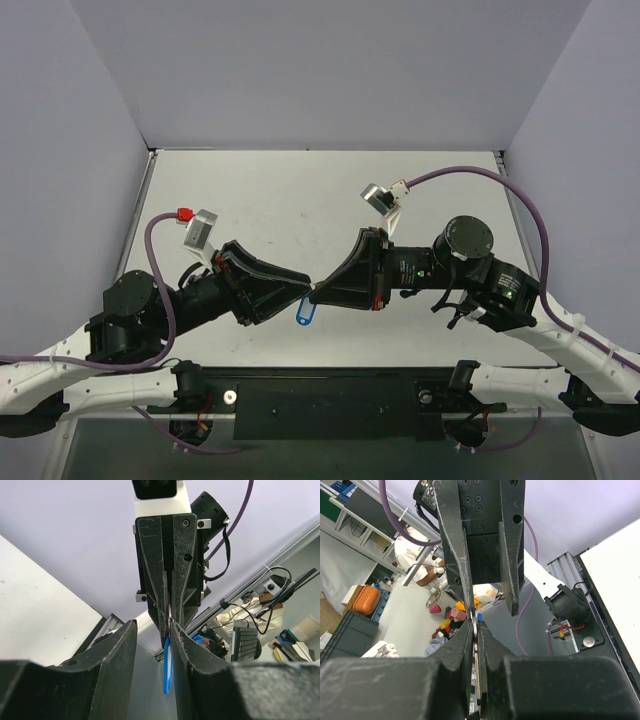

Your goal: Remove the keys from the keyring

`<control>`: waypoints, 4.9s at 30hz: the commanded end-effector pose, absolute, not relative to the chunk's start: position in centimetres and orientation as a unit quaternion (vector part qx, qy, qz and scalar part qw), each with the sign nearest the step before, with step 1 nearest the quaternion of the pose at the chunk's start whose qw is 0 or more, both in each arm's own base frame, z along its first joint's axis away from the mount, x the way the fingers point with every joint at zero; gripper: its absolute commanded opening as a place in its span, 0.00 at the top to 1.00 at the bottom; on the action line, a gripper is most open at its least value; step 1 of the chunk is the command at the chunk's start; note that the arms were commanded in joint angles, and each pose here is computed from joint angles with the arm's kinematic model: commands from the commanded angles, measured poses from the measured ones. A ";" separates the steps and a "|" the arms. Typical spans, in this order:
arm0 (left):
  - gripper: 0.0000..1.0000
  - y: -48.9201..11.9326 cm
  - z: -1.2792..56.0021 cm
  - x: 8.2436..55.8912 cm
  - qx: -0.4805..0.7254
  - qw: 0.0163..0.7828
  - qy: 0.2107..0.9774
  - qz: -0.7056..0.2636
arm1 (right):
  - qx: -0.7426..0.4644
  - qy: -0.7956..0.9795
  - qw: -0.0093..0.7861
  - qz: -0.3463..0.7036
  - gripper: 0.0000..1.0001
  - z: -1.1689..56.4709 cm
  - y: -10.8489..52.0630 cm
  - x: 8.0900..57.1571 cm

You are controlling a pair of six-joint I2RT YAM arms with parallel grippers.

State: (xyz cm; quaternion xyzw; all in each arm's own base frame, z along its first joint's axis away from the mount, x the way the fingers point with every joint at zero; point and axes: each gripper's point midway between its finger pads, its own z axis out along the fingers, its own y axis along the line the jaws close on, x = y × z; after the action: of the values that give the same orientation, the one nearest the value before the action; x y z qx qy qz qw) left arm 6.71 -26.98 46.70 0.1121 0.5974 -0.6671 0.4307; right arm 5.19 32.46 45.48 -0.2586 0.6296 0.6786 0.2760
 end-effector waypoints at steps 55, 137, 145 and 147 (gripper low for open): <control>1.00 -27.1 43.7 2.2 0.384 0.304 0.707 -0.510 | -0.398 0.655 0.179 0.617 1.00 43.7 33.4 -1.5; 0.46 -24.4 50.0 4.0 0.173 0.411 0.579 -0.682 | -0.320 0.638 0.290 0.637 1.00 46.5 33.5 2.9; 0.50 -25.4 49.5 3.7 0.181 0.396 0.580 -0.688 | -0.320 0.636 0.291 0.639 1.00 46.8 33.6 3.1; 0.52 -25.5 49.5 3.6 0.184 0.392 0.580 -0.690 | -0.320 0.636 0.292 0.639 1.00 46.8 33.7 3.1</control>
State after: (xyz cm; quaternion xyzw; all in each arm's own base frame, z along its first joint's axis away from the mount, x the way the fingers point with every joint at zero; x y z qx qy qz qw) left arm 4.27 -25.70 47.00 0.1787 0.6144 -0.6633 0.3881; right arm 2.83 33.71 45.27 -0.3233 0.6553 0.6261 0.2721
